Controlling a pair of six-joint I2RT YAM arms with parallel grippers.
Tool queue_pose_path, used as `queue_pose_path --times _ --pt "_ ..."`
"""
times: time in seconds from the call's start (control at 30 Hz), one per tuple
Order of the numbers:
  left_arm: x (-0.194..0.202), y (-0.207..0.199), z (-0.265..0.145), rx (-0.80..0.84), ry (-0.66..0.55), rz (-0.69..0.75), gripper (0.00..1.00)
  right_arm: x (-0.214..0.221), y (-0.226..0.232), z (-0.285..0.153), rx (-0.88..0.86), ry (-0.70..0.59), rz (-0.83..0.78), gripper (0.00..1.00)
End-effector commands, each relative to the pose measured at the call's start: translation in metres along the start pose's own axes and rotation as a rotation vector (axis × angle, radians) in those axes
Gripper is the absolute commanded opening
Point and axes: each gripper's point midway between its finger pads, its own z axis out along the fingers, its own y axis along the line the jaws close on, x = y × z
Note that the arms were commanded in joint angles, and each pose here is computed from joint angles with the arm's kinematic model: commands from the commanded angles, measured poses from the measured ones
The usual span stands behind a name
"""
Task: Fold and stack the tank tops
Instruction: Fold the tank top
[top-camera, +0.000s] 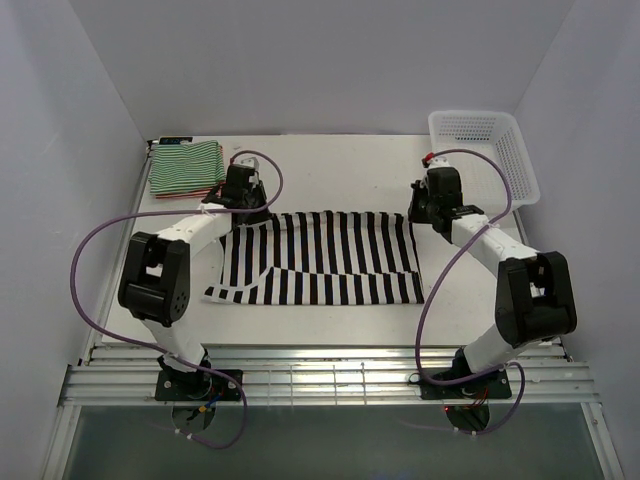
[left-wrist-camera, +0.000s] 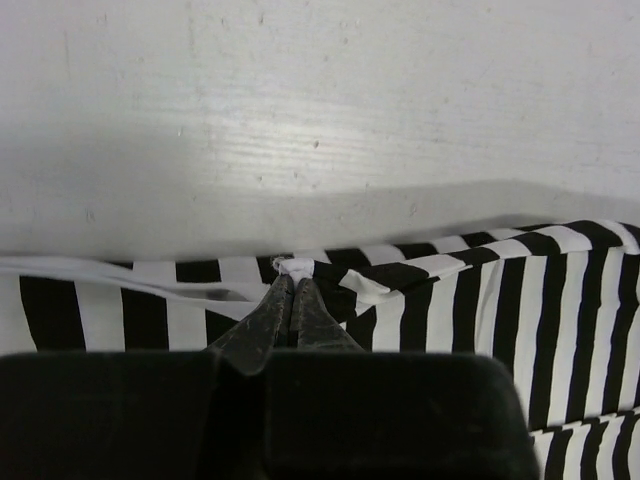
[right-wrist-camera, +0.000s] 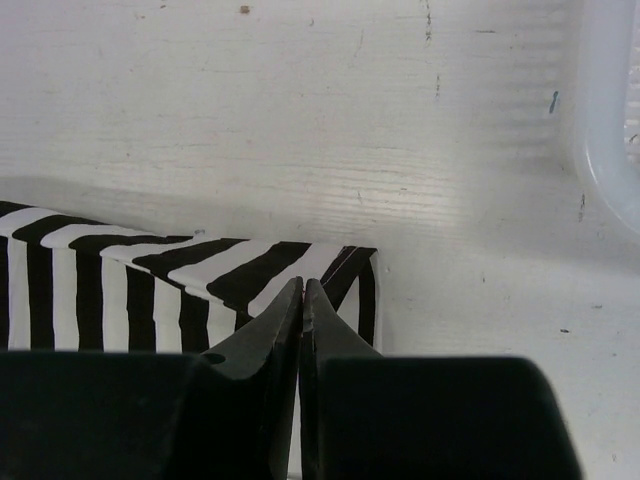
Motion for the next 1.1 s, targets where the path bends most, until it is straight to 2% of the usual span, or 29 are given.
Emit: queue_pose_path --times 0.0,0.3,0.57,0.8,1.07 --pt "0.001 -0.005 -0.018 0.022 -0.033 0.006 0.0 -0.004 0.005 -0.01 -0.029 -0.039 -0.001 0.08" --pt "0.029 0.001 -0.039 0.038 -0.043 -0.041 0.0 0.021 -0.003 -0.027 -0.008 -0.009 -0.003 0.08" --pt "0.065 0.007 -0.037 0.043 0.013 -0.048 0.0 0.05 -0.006 -0.04 -0.017 0.044 0.01 0.08" --pt "0.076 0.011 -0.046 0.036 0.005 -0.06 0.0 0.072 -0.005 -0.046 -0.034 0.083 0.026 0.08" --pt "0.09 0.016 -0.05 0.031 0.02 -0.074 0.0 0.077 -0.005 -0.057 -0.042 0.089 0.028 0.08"
